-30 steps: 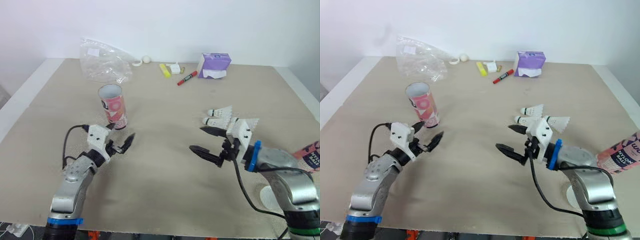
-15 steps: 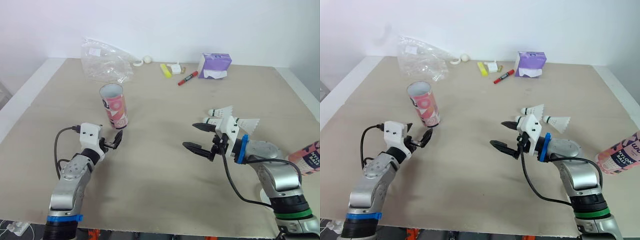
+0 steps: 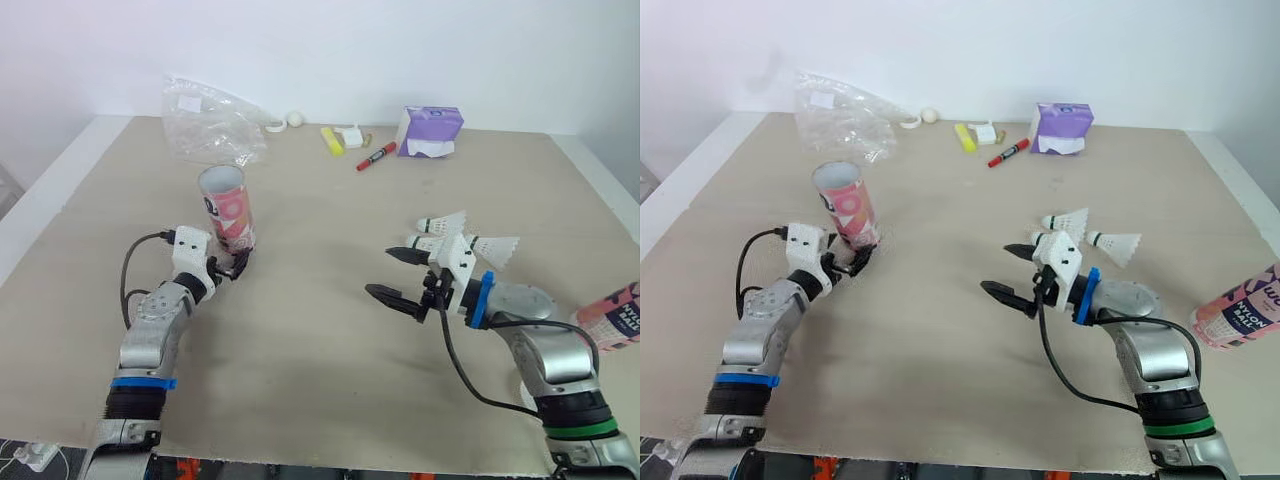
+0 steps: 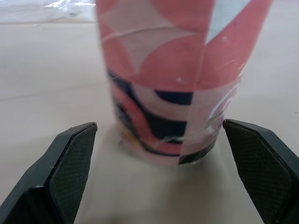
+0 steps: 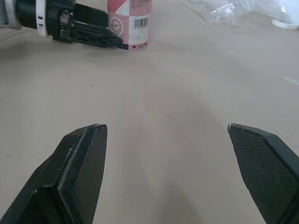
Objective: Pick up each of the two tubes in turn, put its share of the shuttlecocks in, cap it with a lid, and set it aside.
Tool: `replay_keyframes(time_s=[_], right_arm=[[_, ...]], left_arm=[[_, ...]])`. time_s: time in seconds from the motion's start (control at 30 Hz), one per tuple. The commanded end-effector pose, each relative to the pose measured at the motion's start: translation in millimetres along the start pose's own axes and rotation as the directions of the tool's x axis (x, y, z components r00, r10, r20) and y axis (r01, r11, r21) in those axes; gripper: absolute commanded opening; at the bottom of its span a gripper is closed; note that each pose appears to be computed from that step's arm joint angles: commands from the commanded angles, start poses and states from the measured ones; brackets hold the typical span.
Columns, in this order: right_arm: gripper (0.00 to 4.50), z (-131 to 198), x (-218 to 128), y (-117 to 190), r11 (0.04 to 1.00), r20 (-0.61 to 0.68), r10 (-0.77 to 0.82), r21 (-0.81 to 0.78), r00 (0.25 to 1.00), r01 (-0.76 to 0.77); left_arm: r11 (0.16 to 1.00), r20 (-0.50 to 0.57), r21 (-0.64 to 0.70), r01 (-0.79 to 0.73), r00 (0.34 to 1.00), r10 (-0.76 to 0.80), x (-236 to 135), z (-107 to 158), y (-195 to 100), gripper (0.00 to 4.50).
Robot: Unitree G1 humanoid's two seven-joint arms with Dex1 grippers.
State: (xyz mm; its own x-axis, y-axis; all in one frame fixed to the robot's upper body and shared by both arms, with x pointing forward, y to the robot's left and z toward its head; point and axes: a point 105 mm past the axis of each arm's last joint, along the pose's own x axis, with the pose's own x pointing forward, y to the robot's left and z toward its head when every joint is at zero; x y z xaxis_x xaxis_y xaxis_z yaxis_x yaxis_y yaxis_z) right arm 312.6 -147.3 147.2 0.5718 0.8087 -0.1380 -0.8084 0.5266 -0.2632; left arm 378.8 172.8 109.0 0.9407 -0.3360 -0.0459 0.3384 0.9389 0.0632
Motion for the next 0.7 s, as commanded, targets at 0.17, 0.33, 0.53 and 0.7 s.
replay_keyframes(time_s=[0.17, 0.33, 0.53, 0.7], right_arm=[[4.43, 15.2, 0.3, 0.7, 0.999, 0.036, -0.010, -0.052, 0.999, 0.012], [4.43, 16.0, 0.0, 0.1, 0.998, 0.033, -0.016, -0.054, 0.999, 0.018], [4.43, 17.3, -0.5, -1.2, 0.998, 0.031, -0.021, -0.058, 0.999, 0.022], [4.43, 18.4, -1.1, -2.2, 0.998, 0.029, -0.025, -0.060, 0.999, 0.027]], left_arm=[[0.996, 0.067, 0.069, 0.052, 0.996, -0.057, 22.5, 20.1, 1.8, 4.50], [0.994, 0.079, 0.081, 0.071, 0.994, -0.077, 34.4, 23.2, 2.2, 4.50], [0.993, 0.082, 0.079, 0.089, 0.992, -0.095, 44.9, 23.9, 1.6, 4.50], [0.993, 0.097, 0.052, 0.102, 0.990, -0.107, 50.8, 25.2, 1.5, 4.50]])
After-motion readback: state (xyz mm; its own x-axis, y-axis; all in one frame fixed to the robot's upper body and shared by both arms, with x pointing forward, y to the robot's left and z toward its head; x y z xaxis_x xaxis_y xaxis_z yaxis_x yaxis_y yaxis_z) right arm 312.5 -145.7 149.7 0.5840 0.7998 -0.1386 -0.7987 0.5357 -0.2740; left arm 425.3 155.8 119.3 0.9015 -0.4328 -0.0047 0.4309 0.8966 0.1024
